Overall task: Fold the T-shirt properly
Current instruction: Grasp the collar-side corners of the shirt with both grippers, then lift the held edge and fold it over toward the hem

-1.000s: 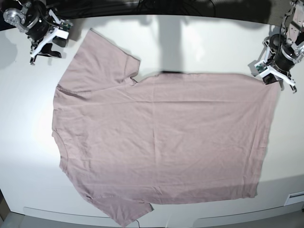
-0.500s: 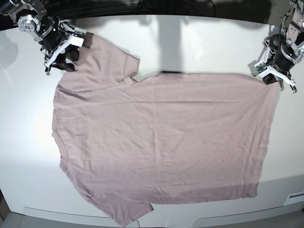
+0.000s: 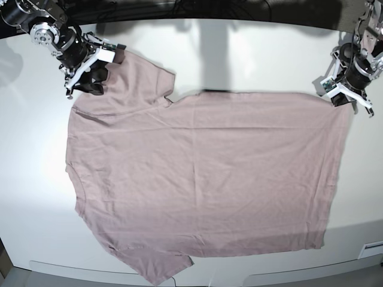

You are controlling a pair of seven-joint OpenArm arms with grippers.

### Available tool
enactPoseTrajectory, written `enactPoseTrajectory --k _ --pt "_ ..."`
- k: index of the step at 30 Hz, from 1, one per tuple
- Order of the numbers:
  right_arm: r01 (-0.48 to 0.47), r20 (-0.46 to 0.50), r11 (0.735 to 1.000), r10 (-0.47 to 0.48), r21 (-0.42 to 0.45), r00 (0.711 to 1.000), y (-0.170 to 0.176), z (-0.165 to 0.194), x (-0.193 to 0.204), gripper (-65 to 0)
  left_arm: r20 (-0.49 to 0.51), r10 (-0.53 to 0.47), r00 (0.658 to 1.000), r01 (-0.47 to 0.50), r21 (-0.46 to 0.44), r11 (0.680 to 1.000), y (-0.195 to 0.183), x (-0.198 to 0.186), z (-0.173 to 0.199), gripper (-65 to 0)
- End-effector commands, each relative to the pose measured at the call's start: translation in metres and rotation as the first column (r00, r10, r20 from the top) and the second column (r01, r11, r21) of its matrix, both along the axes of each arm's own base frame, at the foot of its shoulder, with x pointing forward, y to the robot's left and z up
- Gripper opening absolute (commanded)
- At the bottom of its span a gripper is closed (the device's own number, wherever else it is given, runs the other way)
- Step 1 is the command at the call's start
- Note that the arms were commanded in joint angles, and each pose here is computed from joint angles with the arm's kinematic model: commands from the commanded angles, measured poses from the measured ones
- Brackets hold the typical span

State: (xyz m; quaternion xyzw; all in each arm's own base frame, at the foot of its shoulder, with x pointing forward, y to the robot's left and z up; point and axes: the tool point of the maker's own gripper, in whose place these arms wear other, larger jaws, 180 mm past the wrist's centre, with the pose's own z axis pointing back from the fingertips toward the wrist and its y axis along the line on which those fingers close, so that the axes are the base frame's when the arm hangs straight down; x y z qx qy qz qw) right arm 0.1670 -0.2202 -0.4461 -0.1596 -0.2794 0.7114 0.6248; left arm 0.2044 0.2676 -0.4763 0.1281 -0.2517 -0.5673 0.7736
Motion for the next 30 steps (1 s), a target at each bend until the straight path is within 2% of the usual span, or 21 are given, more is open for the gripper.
enactPoseTrajectory --k 1,4,7,9,13,14,17,21,25,30 --pt "-0.014 -0.04 1.0 0.014 -0.006 0.999 -0.002 -0.003 -0.008 -43.0 -0.214 0.009 0.977 0.007 0.074 0.997 0.013 -0.05 -0.026 -65.0" --pt "0.012 -0.053 1.0 -0.011 0.015 0.999 -0.002 -0.003 -0.009 -50.2 -0.214 0.01 0.977 0.006 0.073 0.997 0.013 -0.05 -0.026 -65.0" --pt "0.033 -0.064 0.999 -0.031 0.03 0.997 -0.001 -0.004 -0.01 -52.7 -0.221 0.04 0.974 -0.028 0.057 0.998 0.013 -0.05 -0.027 -65.0" --pt "0.039 -0.063 0.999 -0.038 0.02 0.997 -0.005 -0.005 -0.009 -53.4 -0.227 0.057 0.972 -0.048 0.046 0.998 0.012 -0.051 -0.027 -65.0" --pt "0.073 -0.053 0.997 -0.074 -0.031 0.996 -0.016 -0.006 -0.005 -64.2 -0.233 0.086 0.969 -0.088 0.005 0.996 0.007 -0.052 -0.027 -65.0" --pt "0.077 -0.044 0.997 -0.078 -0.029 0.996 -0.017 -0.005 -0.004 -65.0 -0.234 0.097 0.967 -0.104 -0.017 0.994 0.005 -0.051 -0.026 -65.0" --pt "0.128 0.031 0.992 -0.128 0.015 0.991 -0.017 0.004 0.009 -65.0 -0.222 0.119 0.968 -0.143 -0.093 0.985 -0.005 -0.047 -0.024 -65.0" --pt "0.236 0.155 0.965 -0.252 0.112 0.955 -0.023 0.024 0.029 -65.0 -0.171 0.222 0.96 -0.248 -0.154 0.956 -0.005 -0.034 -0.018 -65.0" --pt "0.261 0.162 0.958 -0.279 0.122 0.947 -0.03 0.027 0.021 -65.0 -0.193 0.247 0.95 -0.282 -0.185 0.941 -0.01 -0.045 -0.019 -65.0" --pt "0.319 0.224 0.935 -0.347 0.153 0.911 -0.043 0.042 0.007 -65.0 -0.098 0.34 0.935 -0.353 -0.183 0.918 -0.006 -0.058 -0.011 -65.0"
